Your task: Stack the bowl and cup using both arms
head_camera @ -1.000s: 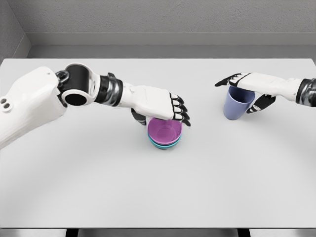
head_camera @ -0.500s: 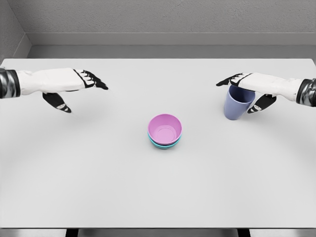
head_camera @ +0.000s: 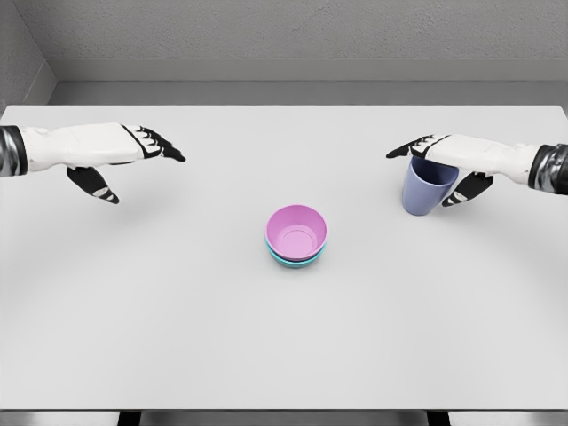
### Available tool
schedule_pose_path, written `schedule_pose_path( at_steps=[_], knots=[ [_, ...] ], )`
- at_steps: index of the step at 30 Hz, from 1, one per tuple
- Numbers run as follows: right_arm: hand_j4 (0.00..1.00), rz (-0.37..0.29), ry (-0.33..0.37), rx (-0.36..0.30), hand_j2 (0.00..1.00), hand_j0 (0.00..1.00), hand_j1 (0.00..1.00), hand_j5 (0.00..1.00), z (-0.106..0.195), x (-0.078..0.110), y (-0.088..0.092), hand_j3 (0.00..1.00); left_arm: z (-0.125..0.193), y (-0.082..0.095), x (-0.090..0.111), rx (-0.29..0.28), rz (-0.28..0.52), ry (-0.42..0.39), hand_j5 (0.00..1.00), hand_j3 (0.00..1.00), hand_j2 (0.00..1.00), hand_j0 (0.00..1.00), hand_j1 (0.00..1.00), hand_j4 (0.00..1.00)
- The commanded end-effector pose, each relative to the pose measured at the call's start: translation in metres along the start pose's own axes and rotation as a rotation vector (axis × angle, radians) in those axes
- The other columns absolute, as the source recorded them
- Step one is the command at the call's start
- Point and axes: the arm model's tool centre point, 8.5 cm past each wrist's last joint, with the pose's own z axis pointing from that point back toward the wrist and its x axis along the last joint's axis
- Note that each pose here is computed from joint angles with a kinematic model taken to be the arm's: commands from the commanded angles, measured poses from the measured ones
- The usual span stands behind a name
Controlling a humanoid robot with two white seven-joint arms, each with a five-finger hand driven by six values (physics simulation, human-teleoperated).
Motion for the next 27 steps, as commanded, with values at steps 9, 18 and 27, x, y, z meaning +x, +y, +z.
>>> schedule_pose_path(
  at_steps=[9,18,27],
  knots=[
    [0.76,-0.006,-0.001,-0.004,0.76,0.76,0.76,0.76,0.0003,-0.0001,-0.0003,0.76,0.0008,0.0001,-0.0004,-0.001,0.005,0.001,1.0,1.0,1.0,1.0,1.0,1.0],
    [0.66,-0.003,-0.001,-0.012,0.66,0.66,0.66,0.66,0.001,-0.0001,-0.0043,0.66,0.0,-0.0017,-0.0008,-0.007,0.009,0.001,1.0,1.0,1.0,1.0,1.0,1.0],
    [0.66,-0.004,-0.004,-0.016,0.66,0.66,0.66,0.66,0.001,0.0005,-0.0056,0.66,0.0,-0.0017,-0.0008,-0.007,0.009,0.001,1.0,1.0,1.0,1.0,1.0,1.0]
  ],
)
